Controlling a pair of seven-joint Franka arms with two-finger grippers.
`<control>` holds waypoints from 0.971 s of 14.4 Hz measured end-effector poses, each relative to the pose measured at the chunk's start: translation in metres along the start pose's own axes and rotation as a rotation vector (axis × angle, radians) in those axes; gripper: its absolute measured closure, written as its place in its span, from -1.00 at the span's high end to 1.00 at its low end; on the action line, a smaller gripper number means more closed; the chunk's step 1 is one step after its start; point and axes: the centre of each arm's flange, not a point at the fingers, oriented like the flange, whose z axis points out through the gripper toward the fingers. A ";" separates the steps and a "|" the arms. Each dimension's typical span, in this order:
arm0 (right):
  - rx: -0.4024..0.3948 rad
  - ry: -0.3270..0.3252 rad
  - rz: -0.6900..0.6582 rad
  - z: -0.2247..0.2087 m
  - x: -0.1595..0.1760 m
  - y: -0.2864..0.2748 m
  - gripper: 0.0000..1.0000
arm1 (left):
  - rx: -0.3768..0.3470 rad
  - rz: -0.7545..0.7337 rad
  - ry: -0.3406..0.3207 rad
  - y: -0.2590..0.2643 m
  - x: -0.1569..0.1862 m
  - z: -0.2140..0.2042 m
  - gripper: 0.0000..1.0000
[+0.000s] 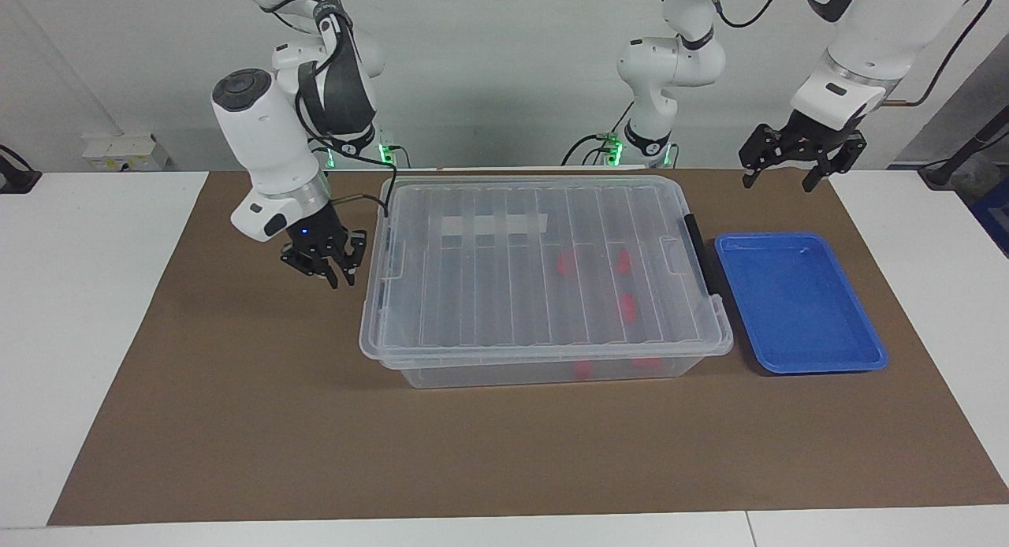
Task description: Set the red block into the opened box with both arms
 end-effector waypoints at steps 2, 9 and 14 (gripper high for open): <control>-0.045 -0.030 -0.003 -0.020 -0.005 0.014 0.21 | 0.001 -0.006 0.001 -0.004 0.000 0.000 1.00; -0.062 -0.162 0.148 -0.105 -0.016 0.064 1.00 | 0.001 -0.020 0.001 -0.011 -0.001 -0.001 1.00; -0.018 -0.219 0.232 -0.131 -0.027 0.082 1.00 | 0.001 -0.022 0.001 -0.012 -0.001 -0.001 1.00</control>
